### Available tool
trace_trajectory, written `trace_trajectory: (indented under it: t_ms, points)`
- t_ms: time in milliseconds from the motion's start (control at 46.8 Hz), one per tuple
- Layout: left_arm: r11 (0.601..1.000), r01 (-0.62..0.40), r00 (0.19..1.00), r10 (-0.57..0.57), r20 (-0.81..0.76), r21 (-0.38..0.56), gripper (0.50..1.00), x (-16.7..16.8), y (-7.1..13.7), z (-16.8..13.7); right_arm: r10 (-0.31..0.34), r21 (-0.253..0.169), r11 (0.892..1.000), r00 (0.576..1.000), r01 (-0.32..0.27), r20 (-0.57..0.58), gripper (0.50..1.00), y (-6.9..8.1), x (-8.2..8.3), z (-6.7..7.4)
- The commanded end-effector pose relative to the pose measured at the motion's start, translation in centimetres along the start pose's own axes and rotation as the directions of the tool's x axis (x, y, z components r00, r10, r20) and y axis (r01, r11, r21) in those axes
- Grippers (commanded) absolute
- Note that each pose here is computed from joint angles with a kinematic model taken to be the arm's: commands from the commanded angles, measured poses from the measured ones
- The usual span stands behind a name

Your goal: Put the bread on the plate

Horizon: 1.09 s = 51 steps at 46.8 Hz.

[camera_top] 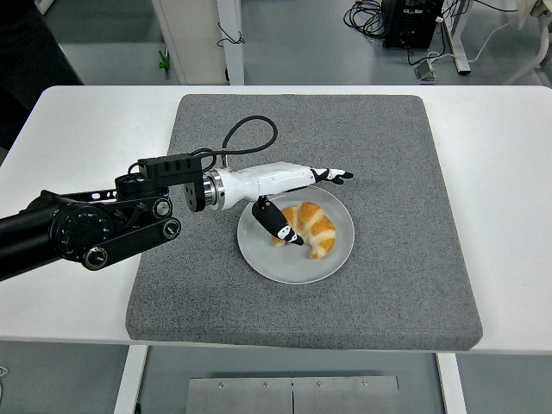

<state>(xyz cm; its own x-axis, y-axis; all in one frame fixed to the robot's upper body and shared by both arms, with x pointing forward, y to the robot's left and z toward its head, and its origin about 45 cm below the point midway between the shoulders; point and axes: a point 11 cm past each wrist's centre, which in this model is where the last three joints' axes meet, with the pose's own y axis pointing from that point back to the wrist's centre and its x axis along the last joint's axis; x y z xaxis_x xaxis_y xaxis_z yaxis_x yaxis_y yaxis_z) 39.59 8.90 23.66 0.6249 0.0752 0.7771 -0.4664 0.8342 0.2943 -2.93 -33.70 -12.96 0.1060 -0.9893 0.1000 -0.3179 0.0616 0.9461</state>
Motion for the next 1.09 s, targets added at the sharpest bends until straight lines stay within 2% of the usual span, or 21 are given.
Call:
trace_trajectory:
  t_ms: [0, 299, 406, 577, 876, 1068]
  points:
    - [1.000, -0.010, 0.998, 0.010, -0.063, -0.013, 0.969, 1.0, 0.0, 0.4, 0.000, 0.000, 1.000, 1.000, 0.000, 0.000, 1.000, 0.0, 0.0, 0.0]
    - [0.985, -0.167, 0.945, 0.147, -0.291, -0.045, 0.977, 5.3, 1.1, 0.8, 0.000, 0.000, 1.000, 1.000, 0.000, 0.000, 1.000, 0.0, 0.0, 0.0]
    - [0.976, -0.211, 0.927, 0.183, -0.327, -0.052, 0.975, 6.4, 1.5, 0.7, 0.000, 0.000, 1.000, 1.000, 0.000, 0.000, 1.000, 0.0, 0.0, 0.0]
    - [0.947, -0.317, 0.866, 0.266, -0.423, -0.054, 0.977, 9.1, 2.2, 0.6, 0.000, 0.000, 1.000, 1.000, 0.000, 0.000, 1.000, 0.0, 0.0, 0.0]
    - [0.840, -0.537, 0.620, 0.458, -0.637, 0.080, 0.980, 13.4, 5.0, -4.2, 0.000, 0.000, 1.000, 1.000, 0.000, 0.000, 1.000, 0.0, 0.0, 0.0]
    - [0.779, -0.594, 0.464, 0.535, -0.706, 0.200, 0.990, 13.4, 4.5, -7.5, 0.000, 0.000, 1.000, 1.000, 0.000, 0.000, 1.000, 0.0, 0.0, 0.0]
